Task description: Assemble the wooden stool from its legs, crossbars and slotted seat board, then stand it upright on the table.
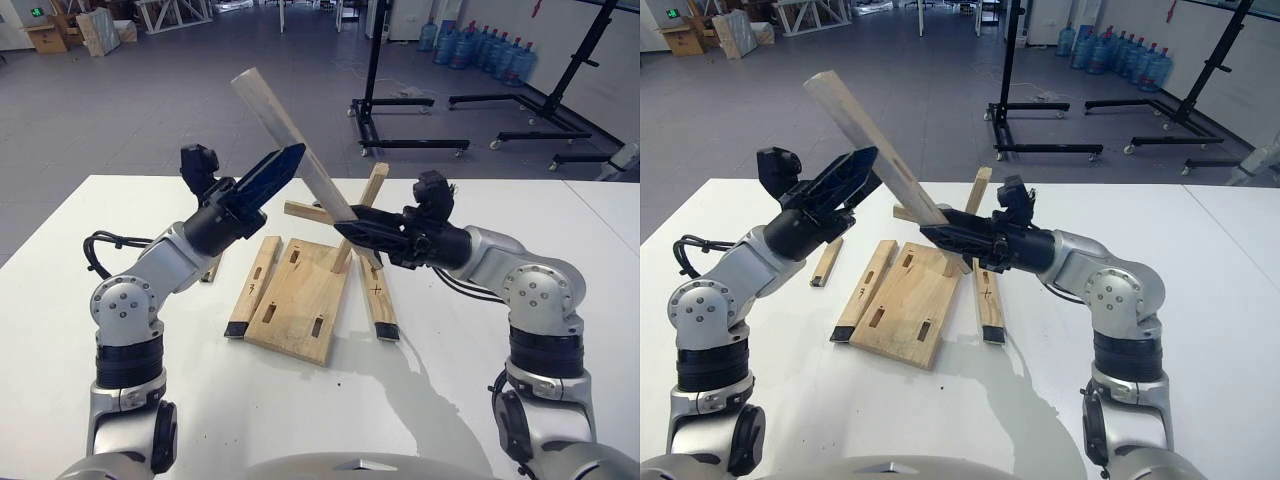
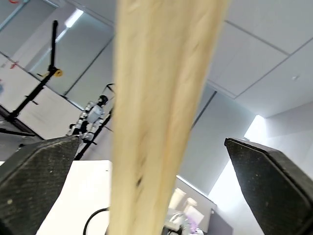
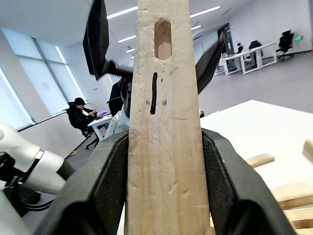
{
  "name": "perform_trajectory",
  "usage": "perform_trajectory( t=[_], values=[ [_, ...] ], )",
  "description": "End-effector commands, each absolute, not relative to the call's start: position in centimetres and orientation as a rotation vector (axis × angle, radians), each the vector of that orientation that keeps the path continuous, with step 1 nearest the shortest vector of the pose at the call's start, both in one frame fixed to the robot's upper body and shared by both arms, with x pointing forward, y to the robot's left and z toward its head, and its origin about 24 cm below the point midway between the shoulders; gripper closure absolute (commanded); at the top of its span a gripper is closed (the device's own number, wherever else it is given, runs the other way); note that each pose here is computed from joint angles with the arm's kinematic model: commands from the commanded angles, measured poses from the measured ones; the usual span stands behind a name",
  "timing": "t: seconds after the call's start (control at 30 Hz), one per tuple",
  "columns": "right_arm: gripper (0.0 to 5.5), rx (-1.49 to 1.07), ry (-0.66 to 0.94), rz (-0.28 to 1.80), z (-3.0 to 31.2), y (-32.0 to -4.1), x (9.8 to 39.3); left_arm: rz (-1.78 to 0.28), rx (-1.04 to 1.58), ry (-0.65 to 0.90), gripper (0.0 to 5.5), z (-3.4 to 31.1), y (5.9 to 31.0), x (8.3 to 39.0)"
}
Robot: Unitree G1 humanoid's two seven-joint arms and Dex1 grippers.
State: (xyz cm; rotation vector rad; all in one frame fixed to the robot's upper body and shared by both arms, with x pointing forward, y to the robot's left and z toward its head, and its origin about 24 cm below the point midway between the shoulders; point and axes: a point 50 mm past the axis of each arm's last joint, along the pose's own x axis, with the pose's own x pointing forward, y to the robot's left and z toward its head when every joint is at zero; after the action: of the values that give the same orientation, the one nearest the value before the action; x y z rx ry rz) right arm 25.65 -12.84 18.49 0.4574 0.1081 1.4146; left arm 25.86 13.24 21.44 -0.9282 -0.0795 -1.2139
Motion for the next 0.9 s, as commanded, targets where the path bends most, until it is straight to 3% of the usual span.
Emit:
perform_trajectory(
  t=[0.03, 0.27, 0.9],
  values=[
    [3.5, 0.468, 0.133, 1.448, 18.5, -12.5, 25.2, -1.252, -0.959, -0.074, 0.1, 22.5, 13.2, 26.0],
    [3.5, 0.491, 0.139, 1.448, 18.4, -11.8, 25.5, -1.287, -0.986, -0.031, 0.1, 22.9, 12.8, 25.8],
    [3.5, 0.526, 0.129, 1.446, 18.8, -11.8, 25.6, -1.247, -0.975, 0.019, 3.11, 21.9, 12.5, 26.0]
  ],
)
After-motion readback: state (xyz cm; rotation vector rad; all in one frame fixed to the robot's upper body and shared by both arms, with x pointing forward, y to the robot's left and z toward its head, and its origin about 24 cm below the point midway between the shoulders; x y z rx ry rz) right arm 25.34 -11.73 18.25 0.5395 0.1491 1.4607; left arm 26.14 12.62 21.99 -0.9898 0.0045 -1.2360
